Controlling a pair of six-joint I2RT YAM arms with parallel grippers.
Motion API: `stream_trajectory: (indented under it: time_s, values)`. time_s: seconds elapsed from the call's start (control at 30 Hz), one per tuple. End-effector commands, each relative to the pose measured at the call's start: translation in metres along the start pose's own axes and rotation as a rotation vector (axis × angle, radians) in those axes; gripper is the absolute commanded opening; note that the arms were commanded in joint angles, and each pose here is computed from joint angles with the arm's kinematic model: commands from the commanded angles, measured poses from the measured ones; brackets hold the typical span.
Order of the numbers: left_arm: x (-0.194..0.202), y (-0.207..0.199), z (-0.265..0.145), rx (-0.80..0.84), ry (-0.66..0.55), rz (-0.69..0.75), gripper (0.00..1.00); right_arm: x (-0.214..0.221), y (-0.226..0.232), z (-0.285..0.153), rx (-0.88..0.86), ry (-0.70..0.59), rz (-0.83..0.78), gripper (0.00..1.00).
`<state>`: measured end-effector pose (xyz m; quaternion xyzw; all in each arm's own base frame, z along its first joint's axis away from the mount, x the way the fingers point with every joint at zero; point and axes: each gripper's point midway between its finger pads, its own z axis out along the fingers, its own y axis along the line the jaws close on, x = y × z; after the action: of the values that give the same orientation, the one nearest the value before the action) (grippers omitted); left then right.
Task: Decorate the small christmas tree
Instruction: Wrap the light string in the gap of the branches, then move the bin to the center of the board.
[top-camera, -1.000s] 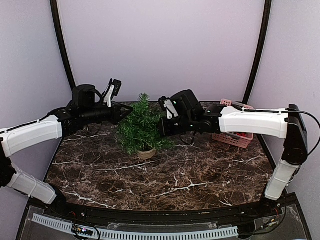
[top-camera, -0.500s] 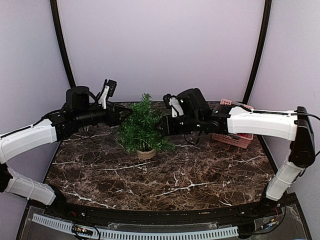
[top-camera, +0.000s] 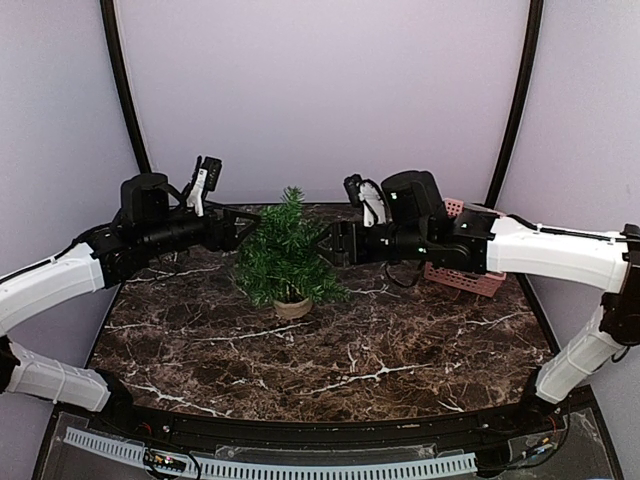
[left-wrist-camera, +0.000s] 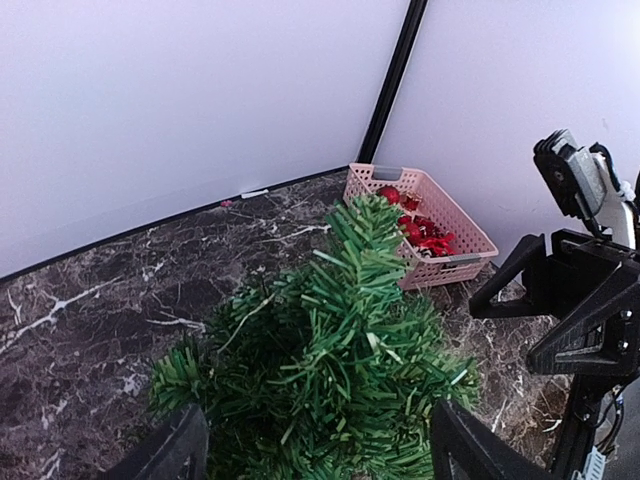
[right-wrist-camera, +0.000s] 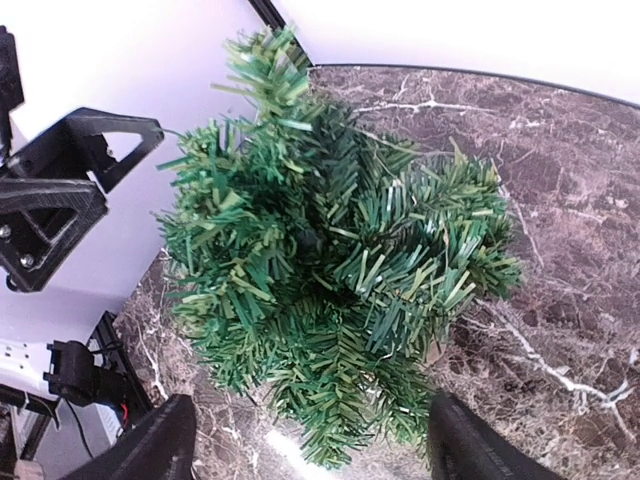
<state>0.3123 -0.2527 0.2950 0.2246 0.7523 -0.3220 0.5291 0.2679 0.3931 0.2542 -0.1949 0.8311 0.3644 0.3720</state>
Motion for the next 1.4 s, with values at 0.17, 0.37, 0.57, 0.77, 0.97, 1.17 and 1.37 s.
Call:
stream_trajectory:
  time_s: [0.17, 0.37, 0.57, 0.77, 0.97, 1.17, 1.37]
  values:
    - [0.008, 0.011, -0.011, -0.09, 0.081, -0.107, 0.81, -0.039, 0.001, -0.048, 0.034, -0.202, -0.032, 0.93]
    - [0.002, 0.019, -0.018, -0.126, 0.111, -0.101, 0.84, -0.049, -0.02, -0.07, 0.147, -0.244, -0.031, 0.99]
    - [-0.006, 0.054, -0.031, -0.156, 0.104, -0.169, 0.84, -0.059, -0.054, -0.082, 0.252, -0.261, 0.005, 0.99]
    - [0.001, 0.091, -0.041, -0.244, 0.138, -0.161, 0.85, -0.059, -0.109, -0.081, 0.391, -0.217, 0.067, 0.99]
    - [0.015, 0.128, -0.054, -0.308, 0.145, -0.206, 0.85, -0.051, -0.166, -0.082, 0.504, -0.182, 0.116, 0.99]
    - [0.02, 0.148, -0.075, -0.346, 0.138, -0.222, 0.85, -0.04, -0.229, -0.097, 0.618, -0.175, 0.189, 0.98]
    - [0.021, 0.164, -0.097, -0.474, 0.108, -0.152, 0.85, -0.024, -0.298, -0.117, 0.747, -0.176, 0.296, 0.96]
